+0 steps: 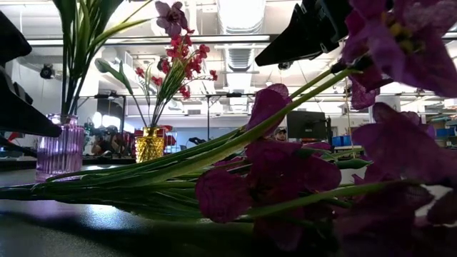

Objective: Sort flowers into vase by color
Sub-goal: Adjust the violet vase, then put the violet flowers into the violet vase

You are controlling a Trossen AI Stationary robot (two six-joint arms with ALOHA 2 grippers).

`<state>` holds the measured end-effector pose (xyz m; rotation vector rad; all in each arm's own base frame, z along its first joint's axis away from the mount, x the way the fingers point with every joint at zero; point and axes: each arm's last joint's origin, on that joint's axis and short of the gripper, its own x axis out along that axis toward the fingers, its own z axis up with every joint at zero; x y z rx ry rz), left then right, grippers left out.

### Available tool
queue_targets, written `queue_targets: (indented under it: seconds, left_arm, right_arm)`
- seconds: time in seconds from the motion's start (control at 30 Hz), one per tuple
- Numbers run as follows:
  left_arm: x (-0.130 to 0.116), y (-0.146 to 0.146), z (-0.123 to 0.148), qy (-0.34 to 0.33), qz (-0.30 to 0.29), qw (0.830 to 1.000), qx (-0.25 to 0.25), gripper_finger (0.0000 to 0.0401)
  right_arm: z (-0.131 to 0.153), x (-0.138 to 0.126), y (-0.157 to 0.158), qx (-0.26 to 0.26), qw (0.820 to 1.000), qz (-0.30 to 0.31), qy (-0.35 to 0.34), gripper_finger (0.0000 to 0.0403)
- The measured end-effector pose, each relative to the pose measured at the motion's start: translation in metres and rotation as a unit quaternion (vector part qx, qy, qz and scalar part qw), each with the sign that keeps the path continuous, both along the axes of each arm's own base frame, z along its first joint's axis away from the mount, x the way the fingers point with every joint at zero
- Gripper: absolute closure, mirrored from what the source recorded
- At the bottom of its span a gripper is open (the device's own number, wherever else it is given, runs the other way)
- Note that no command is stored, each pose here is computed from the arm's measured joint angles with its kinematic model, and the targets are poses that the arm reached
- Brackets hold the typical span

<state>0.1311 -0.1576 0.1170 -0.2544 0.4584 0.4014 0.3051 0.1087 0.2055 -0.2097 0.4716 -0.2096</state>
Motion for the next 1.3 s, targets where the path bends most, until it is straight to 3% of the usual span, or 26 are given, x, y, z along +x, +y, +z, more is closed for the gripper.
queue_targets:
  seconds: [0.73,1.0,1.17,1.3]
  left_arm:
    - [0.014,0.011,0.001,0.047,-0.005,0.998,0.029,0.0401]
    - [0.025,-0.010,0.028,0.088,-0.108,0.990,0.011,0.0401]
    - [0.040,-0.034,0.048,0.104,-0.215,0.971,-0.019,0.0401]
    - [0.052,-0.050,0.044,0.125,-0.263,0.957,-0.018,0.0401]
  right_arm:
    - [0.000,0.000,0.000,0.001,1.000,0.000,0.000,0.0390]
    - [0.000,0.000,0.000,0.001,1.000,0.000,0.001,0.0390]
    - [0.000,0.000,0.000,0.001,1.000,-0.001,0.001,0.0390]
    - [0.000,0.000,0.000,0.001,1.000,-0.001,0.000,0.0390]
